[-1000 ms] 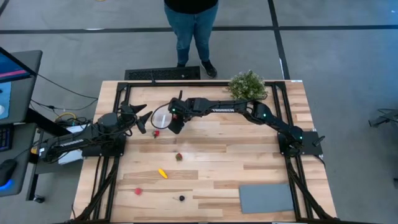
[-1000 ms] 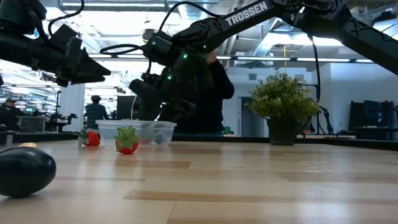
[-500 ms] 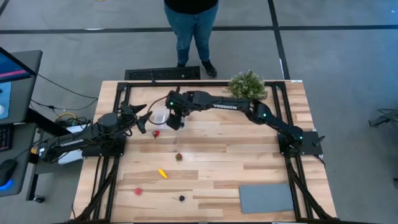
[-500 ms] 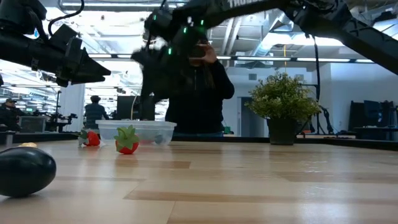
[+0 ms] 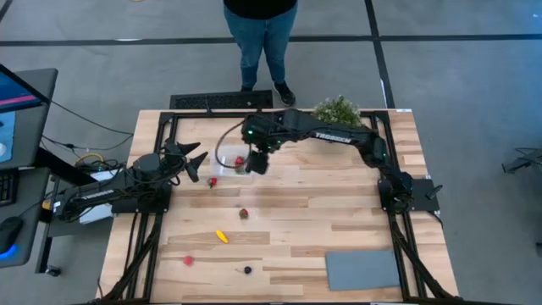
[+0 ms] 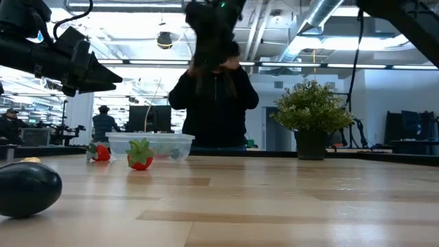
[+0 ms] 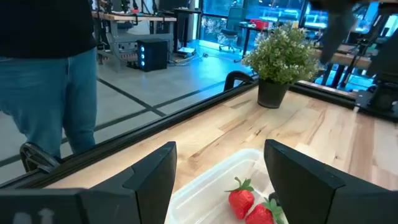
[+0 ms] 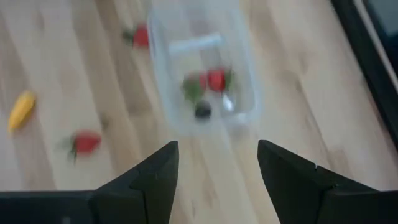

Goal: Pick and placing Produce into tupperware
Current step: Put the top strawberry into the transparent bin

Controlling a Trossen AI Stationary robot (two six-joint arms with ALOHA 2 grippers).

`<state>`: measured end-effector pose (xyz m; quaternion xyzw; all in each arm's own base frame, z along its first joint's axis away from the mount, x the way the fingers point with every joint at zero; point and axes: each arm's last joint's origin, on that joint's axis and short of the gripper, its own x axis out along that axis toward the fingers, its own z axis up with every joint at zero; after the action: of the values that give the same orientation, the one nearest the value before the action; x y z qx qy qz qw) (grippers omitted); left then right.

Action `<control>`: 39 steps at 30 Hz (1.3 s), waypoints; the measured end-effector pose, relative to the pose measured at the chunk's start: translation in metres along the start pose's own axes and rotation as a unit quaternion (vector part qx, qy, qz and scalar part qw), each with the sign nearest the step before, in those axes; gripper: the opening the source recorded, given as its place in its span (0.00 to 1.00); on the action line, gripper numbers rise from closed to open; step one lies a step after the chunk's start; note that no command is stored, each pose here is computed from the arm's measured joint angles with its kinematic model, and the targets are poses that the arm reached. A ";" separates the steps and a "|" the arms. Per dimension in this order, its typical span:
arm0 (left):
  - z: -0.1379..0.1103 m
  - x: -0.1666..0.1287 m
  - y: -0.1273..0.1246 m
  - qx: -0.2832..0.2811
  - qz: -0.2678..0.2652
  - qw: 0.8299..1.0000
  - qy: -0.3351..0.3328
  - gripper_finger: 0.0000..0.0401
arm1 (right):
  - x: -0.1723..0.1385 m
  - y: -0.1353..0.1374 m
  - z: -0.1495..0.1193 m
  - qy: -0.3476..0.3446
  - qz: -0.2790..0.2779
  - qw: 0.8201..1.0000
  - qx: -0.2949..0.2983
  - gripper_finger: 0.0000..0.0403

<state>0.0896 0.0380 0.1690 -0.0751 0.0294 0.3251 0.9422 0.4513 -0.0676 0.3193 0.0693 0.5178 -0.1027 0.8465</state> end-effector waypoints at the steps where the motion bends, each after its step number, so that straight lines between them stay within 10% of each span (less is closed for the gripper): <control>1: 0.000 0.000 0.000 0.000 -0.002 1.000 0.000 0.59 | -0.006 0.002 -0.001 -0.002 0.001 1.000 -0.002 0.61; 19: 0.000 0.000 0.000 0.000 -0.008 1.000 0.002 0.59 | -0.053 0.017 -0.041 0.009 -0.030 0.997 -0.077 0.61; 39: 0.000 0.000 -0.001 -0.091 -0.017 0.996 0.003 0.59 | -0.013 -0.027 -0.218 -0.168 -0.020 0.982 0.087 0.61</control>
<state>0.0902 0.0372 0.1692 -0.1626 0.0014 0.3101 0.9367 0.2508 -0.0439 0.2314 0.1141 0.3584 -0.1742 0.9100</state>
